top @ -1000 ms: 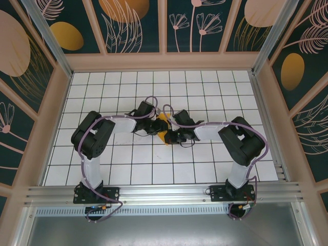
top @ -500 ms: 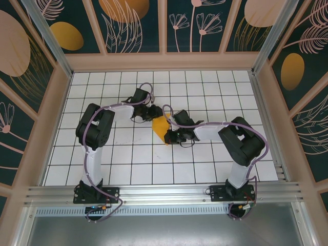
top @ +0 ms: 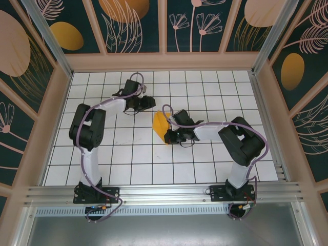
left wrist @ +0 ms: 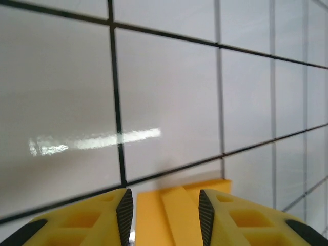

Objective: Fold a paper plane with a square sheet of paper (fold left side to right side)
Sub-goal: Fourth fold the wing at the center of the table.

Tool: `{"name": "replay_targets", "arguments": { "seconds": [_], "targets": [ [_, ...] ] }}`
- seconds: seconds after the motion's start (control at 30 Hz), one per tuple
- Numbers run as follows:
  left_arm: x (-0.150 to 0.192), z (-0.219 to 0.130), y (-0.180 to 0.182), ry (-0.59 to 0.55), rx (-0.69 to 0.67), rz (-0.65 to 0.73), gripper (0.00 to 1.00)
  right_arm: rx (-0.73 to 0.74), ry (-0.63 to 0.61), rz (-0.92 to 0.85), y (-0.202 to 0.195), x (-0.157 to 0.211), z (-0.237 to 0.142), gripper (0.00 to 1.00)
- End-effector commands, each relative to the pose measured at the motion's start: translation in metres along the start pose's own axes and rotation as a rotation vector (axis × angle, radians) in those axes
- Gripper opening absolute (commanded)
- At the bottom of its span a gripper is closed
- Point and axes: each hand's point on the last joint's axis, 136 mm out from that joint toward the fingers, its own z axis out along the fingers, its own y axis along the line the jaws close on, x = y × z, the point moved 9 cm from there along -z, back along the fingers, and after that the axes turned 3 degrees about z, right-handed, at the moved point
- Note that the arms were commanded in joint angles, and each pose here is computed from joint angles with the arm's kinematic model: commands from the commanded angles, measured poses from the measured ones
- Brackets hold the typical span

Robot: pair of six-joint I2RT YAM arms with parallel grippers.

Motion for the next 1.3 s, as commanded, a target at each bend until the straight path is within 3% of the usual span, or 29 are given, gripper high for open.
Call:
{"name": "replay_targets", "arguments": {
  "seconds": [0.0,0.1,0.27,0.63,0.93,1.27],
  "targets": [
    [0.010,-0.030,-0.023,-0.033,0.079,0.069,0.40,0.205,0.174,0.078,-0.038,0.039,0.005,0.00],
    [0.030,-0.031,-0.032,0.009,0.134,0.089,0.39,0.201,0.165,0.069,-0.037,0.036,0.002,0.00],
    [0.052,0.000,-0.047,0.097,0.183,0.111,0.39,0.193,0.168,0.051,-0.036,0.033,0.001,0.00],
    [0.055,0.060,-0.021,0.160,0.098,0.074,0.37,0.143,0.146,0.037,-0.026,0.029,-0.009,0.00],
    [0.075,0.062,-0.004,0.182,0.064,0.049,0.37,-0.026,0.009,0.022,0.013,-0.013,-0.036,0.00],
    [0.076,0.060,-0.004,0.177,0.064,0.047,0.36,-0.049,-0.087,0.035,0.014,-0.049,-0.013,0.00]
  ]
}}
